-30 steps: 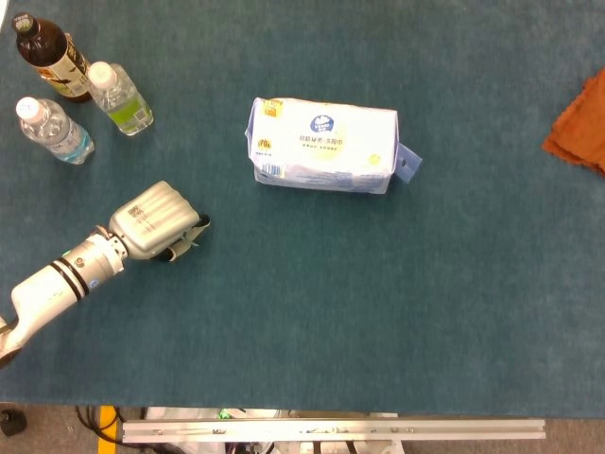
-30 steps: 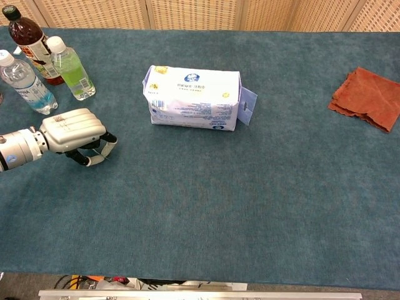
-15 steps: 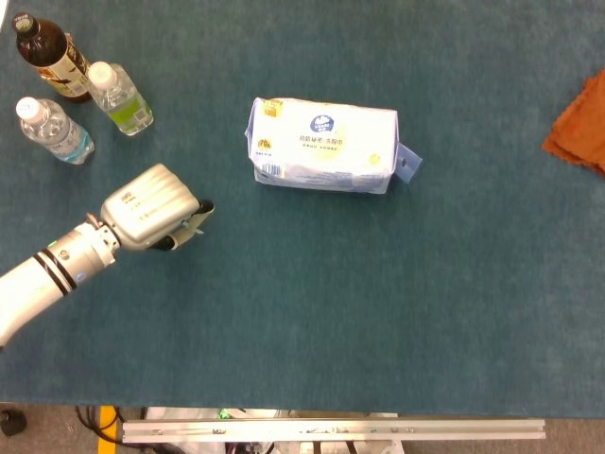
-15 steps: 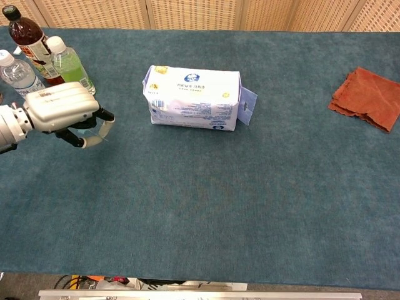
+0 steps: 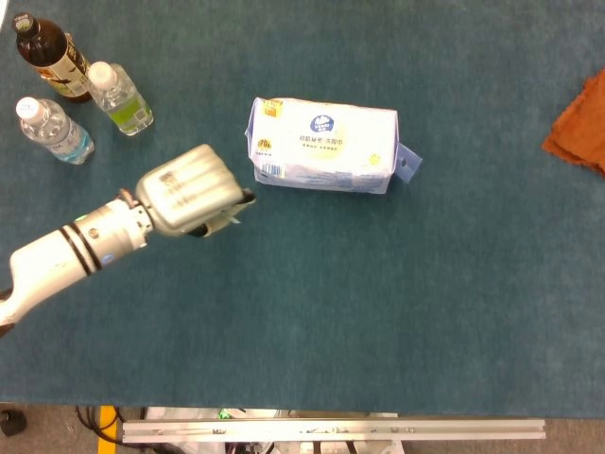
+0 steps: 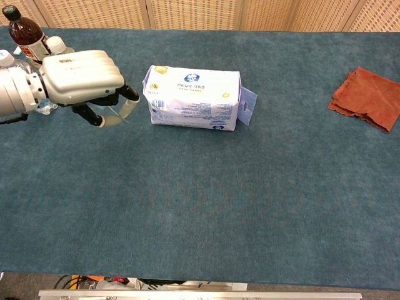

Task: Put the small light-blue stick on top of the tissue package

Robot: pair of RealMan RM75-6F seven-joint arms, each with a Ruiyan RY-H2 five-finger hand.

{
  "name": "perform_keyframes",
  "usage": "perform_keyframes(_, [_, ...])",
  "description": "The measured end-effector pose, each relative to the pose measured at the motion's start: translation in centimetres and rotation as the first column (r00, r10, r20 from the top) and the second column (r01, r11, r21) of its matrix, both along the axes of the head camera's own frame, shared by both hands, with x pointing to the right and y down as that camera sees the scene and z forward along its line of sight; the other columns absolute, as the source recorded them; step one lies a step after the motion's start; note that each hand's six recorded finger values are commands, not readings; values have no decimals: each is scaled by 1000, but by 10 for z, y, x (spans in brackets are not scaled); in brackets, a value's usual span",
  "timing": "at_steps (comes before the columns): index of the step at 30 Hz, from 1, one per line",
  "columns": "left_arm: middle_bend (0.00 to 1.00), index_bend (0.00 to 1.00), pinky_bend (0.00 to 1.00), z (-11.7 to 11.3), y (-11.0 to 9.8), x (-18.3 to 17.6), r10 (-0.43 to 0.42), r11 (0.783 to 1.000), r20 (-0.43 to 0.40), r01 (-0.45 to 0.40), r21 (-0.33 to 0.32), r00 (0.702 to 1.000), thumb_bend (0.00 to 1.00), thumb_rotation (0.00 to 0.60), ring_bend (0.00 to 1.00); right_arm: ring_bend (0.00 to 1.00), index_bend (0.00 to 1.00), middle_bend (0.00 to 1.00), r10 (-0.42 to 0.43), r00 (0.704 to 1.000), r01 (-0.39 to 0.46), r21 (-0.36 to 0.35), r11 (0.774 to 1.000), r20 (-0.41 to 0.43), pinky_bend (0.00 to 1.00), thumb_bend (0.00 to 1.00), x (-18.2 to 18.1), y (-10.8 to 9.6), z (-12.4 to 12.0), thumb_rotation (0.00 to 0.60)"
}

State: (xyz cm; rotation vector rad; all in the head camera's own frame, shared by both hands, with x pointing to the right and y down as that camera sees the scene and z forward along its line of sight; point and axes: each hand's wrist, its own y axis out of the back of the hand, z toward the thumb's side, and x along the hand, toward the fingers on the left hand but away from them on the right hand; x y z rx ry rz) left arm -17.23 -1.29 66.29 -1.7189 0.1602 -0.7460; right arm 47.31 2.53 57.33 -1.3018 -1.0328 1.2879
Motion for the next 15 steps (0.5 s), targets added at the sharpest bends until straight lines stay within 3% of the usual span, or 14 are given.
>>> perform_keyframes(15, [981,562,949,-4,-26,55,71,997,40,-71,9,997,387,600,975,262,229,352,2,1000,-2,-11,1000,-5,391,433,-1,-6,3,600])
